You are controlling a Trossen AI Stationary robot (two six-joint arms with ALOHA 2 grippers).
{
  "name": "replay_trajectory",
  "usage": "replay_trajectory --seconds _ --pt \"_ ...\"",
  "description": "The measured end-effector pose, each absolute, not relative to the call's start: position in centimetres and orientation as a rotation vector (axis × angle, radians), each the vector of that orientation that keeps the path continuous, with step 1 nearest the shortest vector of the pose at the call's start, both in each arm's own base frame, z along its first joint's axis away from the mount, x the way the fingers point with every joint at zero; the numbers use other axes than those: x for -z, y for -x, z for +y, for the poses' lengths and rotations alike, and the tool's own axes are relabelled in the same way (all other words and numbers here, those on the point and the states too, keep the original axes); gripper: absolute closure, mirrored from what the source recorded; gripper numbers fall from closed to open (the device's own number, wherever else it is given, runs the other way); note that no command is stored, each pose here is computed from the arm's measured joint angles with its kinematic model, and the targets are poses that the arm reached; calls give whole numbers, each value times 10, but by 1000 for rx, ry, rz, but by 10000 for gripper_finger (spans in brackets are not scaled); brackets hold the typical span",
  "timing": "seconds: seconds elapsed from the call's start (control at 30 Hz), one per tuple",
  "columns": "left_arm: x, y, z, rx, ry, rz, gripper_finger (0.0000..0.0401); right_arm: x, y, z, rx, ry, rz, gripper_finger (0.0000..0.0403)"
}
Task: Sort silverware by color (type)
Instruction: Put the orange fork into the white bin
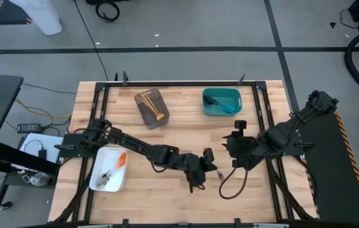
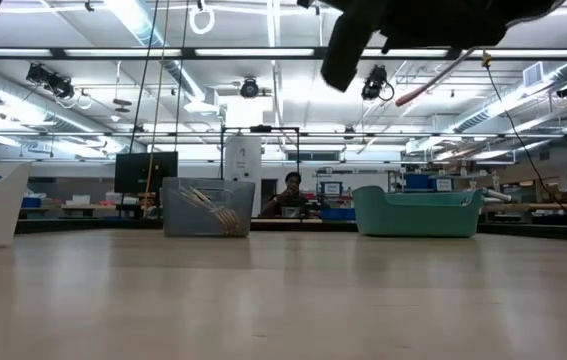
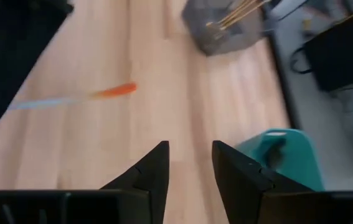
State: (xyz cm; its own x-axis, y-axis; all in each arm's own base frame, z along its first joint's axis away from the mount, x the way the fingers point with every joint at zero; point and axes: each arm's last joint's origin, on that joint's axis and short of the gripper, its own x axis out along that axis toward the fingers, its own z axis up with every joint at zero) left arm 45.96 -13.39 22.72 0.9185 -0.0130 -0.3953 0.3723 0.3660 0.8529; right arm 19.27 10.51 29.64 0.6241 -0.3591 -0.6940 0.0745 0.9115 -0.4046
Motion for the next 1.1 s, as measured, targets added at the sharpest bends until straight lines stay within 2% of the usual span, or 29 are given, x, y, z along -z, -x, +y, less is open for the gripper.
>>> replay_trajectory --seconds 0.23,0.67,0.9,1.1 --pt "-234 -468 -117 252 -993 261 392 -297 -185 111 330 341 813 285" --pt "-231 -471 -97 402 -643 208 392 -289 -170 109 425 8 952 288" --pt "-202 -457 -95 362 -564 70 392 -289 -167 114 424 -63 956 289" --pt "-195 -444 -83 288 -486 -113 392 -292 -171 123 377 -59 864 289"
